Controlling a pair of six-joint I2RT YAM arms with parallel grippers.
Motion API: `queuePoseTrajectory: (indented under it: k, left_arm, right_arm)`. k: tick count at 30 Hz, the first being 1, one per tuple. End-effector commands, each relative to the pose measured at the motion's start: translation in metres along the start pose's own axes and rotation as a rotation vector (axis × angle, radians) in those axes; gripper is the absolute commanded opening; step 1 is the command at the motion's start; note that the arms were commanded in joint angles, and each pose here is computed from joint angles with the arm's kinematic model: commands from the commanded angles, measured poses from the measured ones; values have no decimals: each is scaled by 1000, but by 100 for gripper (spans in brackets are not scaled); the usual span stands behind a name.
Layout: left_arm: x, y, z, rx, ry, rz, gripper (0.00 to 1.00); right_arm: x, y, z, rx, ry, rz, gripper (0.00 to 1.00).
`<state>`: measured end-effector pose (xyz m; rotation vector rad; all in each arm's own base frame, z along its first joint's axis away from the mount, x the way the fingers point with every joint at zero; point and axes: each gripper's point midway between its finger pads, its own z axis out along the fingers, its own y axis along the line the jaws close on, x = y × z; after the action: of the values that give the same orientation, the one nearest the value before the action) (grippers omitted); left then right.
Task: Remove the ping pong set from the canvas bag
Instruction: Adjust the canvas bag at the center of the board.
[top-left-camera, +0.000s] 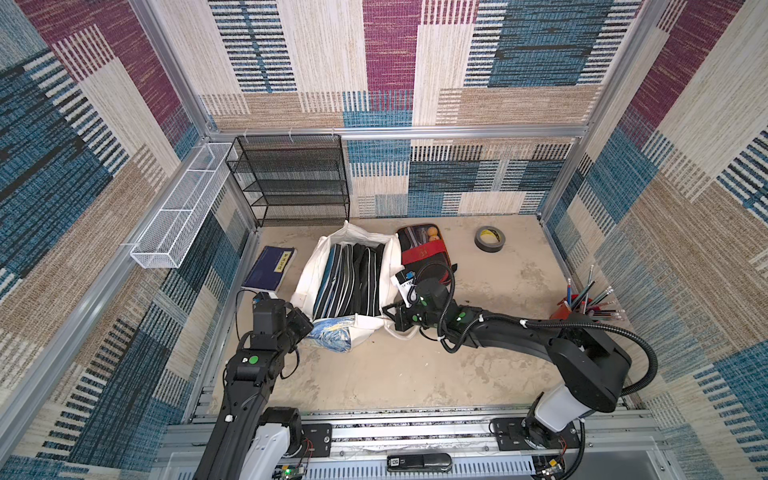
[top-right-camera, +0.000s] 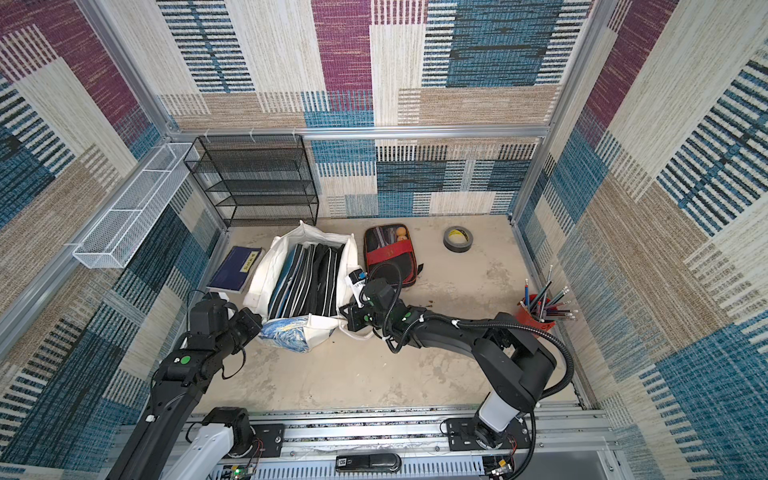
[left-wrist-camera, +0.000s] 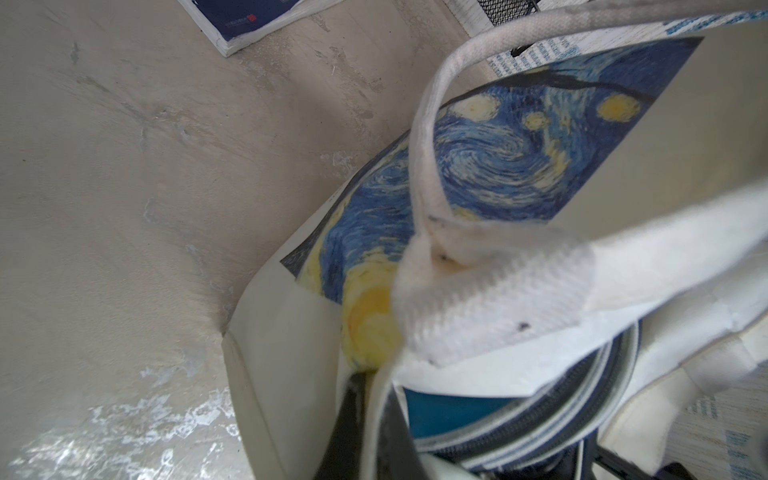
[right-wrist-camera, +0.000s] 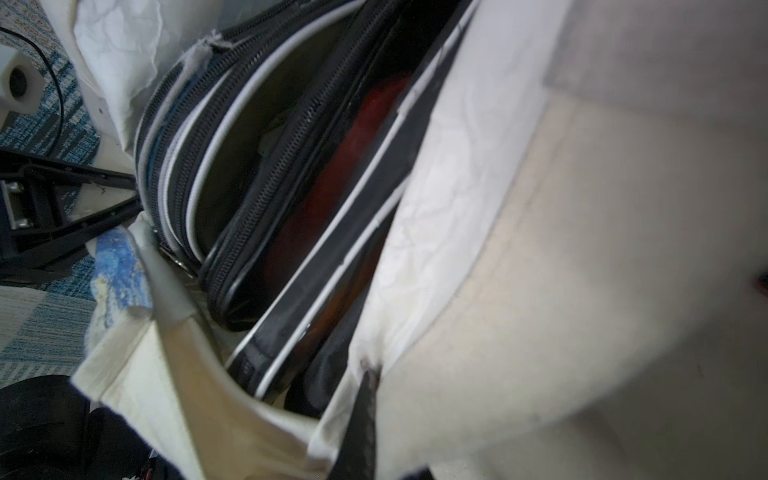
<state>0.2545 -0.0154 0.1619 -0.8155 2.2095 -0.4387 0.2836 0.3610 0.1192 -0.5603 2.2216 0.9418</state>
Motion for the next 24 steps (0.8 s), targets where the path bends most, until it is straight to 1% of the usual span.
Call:
queuePoseTrajectory:
  k: [1, 6, 11, 16, 21, 24]
  left_arm:
    - [-3, 50, -8, -252, -26, 14, 0]
    - [-18, 36, -11, -204, -59, 0, 0]
    - [-25, 27, -14, -154, -85, -11, 0]
    - [-19, 19, -10, -90, -68, -32, 0]
    - [-12, 24, -6, -92, -57, -40, 0]
    - [-12, 26, -7, -101, -62, -35, 0]
  right_arm:
    - [99, -60, -17, 254, 351, 67, 0]
    - [105, -77, -23, 324, 359, 81, 0]
    - [110, -95, -28, 376, 360, 115, 0]
    - [110, -111, -33, 433, 362, 137, 0]
    - [111, -118, -37, 468, 363, 152, 0]
    - [105, -119, -44, 486, 339, 159, 0]
